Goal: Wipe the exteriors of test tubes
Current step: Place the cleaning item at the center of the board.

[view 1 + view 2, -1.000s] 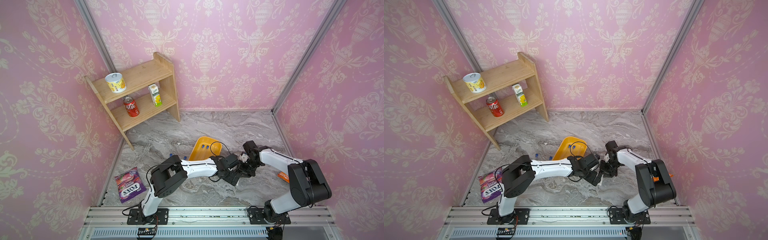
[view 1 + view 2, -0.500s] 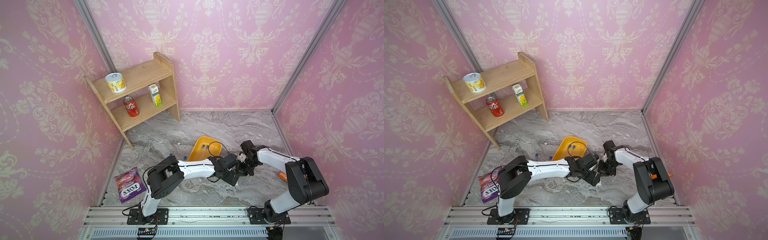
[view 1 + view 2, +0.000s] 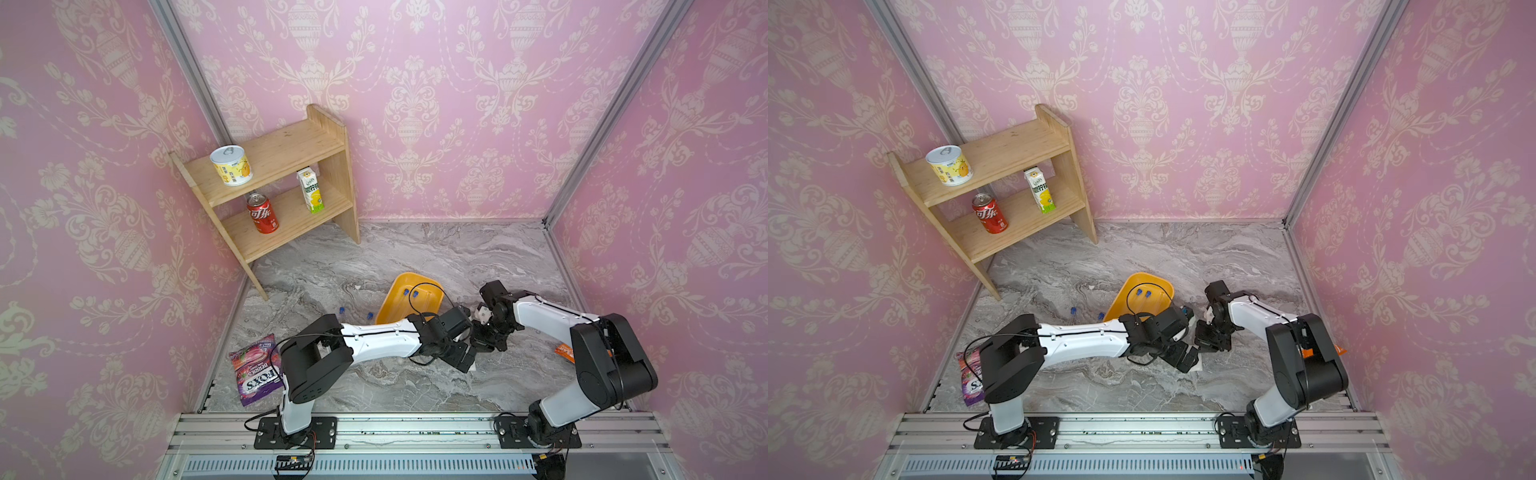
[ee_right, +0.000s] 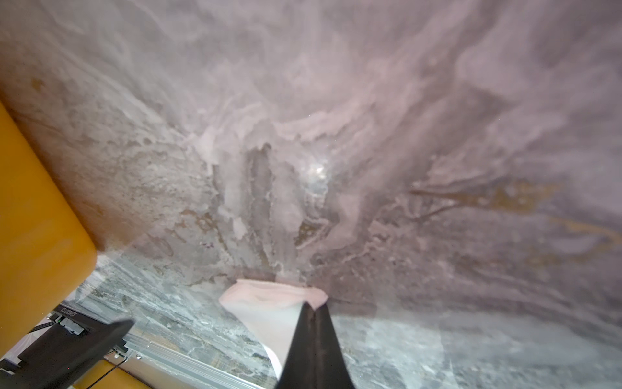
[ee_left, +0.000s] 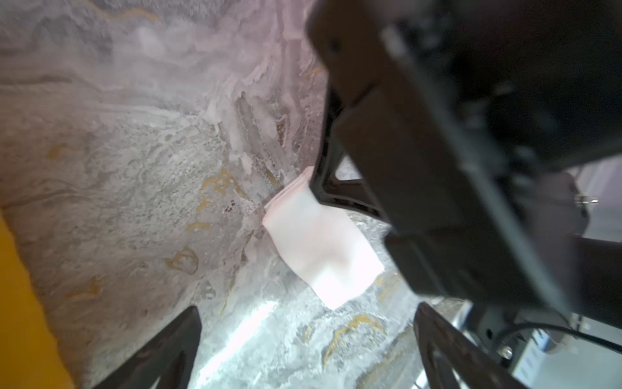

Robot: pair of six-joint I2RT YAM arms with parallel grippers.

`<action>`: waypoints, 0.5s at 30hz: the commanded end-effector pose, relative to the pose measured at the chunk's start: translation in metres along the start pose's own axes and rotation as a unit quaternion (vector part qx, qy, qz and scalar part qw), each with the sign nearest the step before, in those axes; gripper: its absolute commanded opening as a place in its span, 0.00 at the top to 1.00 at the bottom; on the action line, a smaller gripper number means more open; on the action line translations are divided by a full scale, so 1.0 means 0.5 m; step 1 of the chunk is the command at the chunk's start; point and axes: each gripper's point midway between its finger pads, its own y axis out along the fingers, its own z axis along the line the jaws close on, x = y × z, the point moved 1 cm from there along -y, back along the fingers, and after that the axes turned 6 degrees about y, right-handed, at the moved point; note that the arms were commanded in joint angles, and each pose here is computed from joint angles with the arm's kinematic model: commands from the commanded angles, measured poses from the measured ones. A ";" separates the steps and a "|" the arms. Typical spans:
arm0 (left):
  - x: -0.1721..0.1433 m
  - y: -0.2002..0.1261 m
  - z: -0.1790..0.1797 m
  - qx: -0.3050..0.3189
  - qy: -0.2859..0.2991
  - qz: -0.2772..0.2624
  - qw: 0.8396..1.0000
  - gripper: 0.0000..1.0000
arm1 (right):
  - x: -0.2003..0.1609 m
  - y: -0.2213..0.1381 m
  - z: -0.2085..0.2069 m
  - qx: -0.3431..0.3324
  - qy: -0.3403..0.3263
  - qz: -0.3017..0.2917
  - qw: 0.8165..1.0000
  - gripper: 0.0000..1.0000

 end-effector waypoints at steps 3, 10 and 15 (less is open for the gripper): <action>0.043 -0.109 -0.093 -0.076 0.011 -0.060 0.995 0.01 | 0.009 0.009 -0.036 -0.053 0.008 -0.020 0.998 1.00; 0.068 -0.233 -0.084 -0.071 0.004 -0.132 0.989 0.01 | 0.009 -0.030 -0.021 -0.046 0.002 -0.037 0.998 0.87; 0.063 -0.304 0.027 -0.013 -0.037 -0.152 0.988 0.01 | 0.007 -0.061 -0.011 -0.043 -0.005 -0.046 0.998 0.76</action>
